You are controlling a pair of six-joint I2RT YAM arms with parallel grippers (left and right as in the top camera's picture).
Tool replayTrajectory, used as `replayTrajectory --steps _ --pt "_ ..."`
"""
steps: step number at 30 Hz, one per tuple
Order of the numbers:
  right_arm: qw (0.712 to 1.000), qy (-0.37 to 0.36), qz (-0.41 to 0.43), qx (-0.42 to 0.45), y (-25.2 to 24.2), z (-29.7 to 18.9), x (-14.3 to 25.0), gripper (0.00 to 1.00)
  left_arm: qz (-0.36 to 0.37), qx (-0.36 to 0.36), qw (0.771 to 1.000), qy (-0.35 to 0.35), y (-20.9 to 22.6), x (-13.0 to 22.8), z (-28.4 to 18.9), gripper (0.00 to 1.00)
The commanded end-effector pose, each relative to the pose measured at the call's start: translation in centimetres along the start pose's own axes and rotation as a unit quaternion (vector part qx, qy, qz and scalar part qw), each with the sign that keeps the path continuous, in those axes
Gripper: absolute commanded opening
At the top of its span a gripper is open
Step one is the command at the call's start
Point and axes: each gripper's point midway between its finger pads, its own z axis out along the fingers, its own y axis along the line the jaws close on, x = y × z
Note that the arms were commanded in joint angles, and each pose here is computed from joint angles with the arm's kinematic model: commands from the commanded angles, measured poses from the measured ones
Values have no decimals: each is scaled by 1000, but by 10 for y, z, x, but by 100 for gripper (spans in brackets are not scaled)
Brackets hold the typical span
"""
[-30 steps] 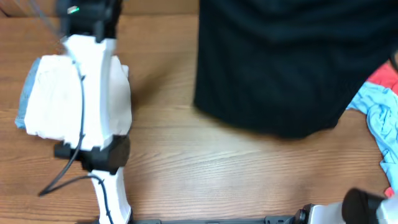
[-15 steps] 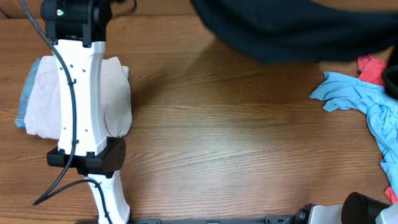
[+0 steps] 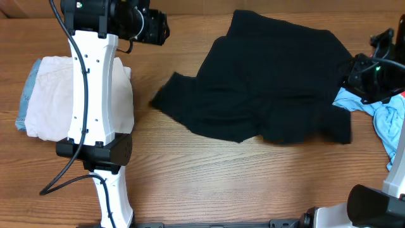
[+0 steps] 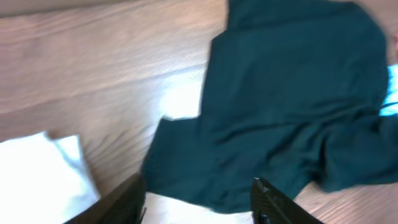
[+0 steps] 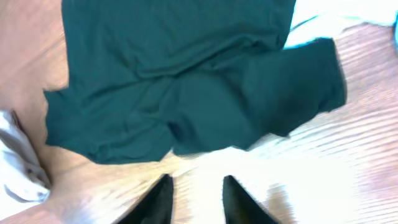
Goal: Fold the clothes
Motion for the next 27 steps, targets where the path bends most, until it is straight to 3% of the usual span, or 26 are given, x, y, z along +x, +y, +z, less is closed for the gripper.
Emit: replayTrajectory --steps 1,2,3,4,9,10,12,13,14,18,23,27 --pt "999 -29 -14 16 -4 -15 1 40 11 -57 998 13 22 6 -1 65" --pt "999 -30 -13 22 -5 -15 1 46 11 -58 998 16 22 7 -1 68" --pt "999 -33 -11 27 -7 -15 -1 56 11 -58 998 18 22 9 -1 80" --pt "999 -37 -11 27 -7 -14 -3 62 12 -58 998 19 22 9 -1 83" --pt "997 -71 -2 16 -3 -12 -25 72 7 -51 998 30 19 14 -1 84" --pt "997 -77 -1 15 -2 -12 -28 73 -2 -40 998 41 15 19 2 76" --pt "996 -85 3 13 -1 -12 -33 72 -20 -31 997 61 12 26 12 50" --pt "996 -91 4 11 0 -12 -36 70 -40 -29 995 87 8 35 27 22" --pt "996 -93 3 10 0 -12 -37 70 -44 -28 993 105 5 41 39 4" --pt "996 -94 4 10 0 -12 -37 56 -26 -19 981 192 -16 77 100 4" --pt "996 -92 5 10 0 -12 -37 56 7 -15 966 257 -41 118 181 4" --pt "996 -88 5 8 1 -12 -35 56 -12 -21 959 281 -40 138 226 4"
